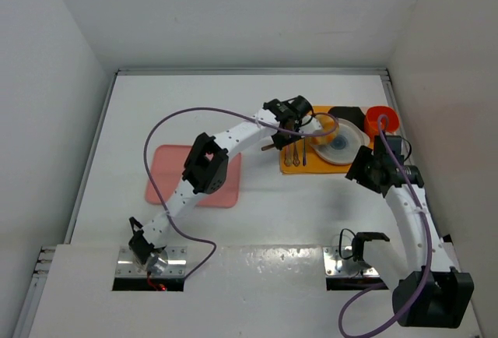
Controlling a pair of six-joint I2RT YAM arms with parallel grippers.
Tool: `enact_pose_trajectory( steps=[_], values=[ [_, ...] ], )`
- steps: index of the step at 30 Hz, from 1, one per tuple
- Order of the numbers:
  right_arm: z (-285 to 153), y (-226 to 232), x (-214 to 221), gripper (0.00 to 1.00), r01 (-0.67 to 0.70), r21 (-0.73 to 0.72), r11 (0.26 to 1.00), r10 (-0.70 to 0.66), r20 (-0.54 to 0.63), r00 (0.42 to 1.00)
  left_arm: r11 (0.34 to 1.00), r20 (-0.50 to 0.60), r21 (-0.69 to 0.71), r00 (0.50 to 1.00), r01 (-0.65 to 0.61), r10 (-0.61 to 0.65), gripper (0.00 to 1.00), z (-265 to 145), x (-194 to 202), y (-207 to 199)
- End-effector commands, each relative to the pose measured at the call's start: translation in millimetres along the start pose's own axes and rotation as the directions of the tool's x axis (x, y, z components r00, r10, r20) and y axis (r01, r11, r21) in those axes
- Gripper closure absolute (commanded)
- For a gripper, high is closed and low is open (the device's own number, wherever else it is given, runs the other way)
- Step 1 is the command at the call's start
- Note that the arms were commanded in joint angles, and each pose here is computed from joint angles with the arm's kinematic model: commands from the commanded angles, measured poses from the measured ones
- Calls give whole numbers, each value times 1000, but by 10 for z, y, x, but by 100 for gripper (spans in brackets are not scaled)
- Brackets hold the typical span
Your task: Place the bread
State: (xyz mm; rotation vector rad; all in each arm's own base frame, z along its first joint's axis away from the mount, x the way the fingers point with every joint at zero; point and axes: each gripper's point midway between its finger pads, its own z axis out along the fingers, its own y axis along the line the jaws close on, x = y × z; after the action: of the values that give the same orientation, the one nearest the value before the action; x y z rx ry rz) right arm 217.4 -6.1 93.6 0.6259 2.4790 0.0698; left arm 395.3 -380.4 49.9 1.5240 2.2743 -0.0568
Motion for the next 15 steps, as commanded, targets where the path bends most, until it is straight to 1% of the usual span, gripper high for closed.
enact_pose_trajectory(
  steps=[1,3,5,7,9,11,13,14,15],
  values=[
    [-40,-112,-5,43,27,37,999,-27,9,1000,996,122,-90,992,2,9,100,-78,-440,0],
    [-42,-144,0,43,40,47,998,-41,5,999,995,126,-98,992,-13,25,100,-40,-487,-84],
    [-43,-167,0,43,38,53,998,-38,4,999,990,137,-139,989,-33,52,100,-54,-549,-55],
    [-47,-189,-5,43,47,61,997,-48,4,999,986,118,-163,991,-43,63,100,37,-514,-19],
    [-46,-209,-2,43,54,69,996,-55,1,999,977,109,-205,991,-59,83,100,16,-530,15],
    [-49,-228,-14,43,61,75,995,-61,4,998,957,80,-271,989,-100,127,100,80,-515,87],
    [-54,-231,-31,43,64,76,995,-65,7,998,943,78,-309,985,-124,155,100,56,-549,164],
    [-58,-234,-30,43,63,78,995,-64,6,998,922,62,-355,980,-154,187,100,42,-574,206],
    [-62,-238,-39,43,67,79,995,-68,11,998,912,46,-370,978,-175,206,100,60,-556,235]
  ],
)
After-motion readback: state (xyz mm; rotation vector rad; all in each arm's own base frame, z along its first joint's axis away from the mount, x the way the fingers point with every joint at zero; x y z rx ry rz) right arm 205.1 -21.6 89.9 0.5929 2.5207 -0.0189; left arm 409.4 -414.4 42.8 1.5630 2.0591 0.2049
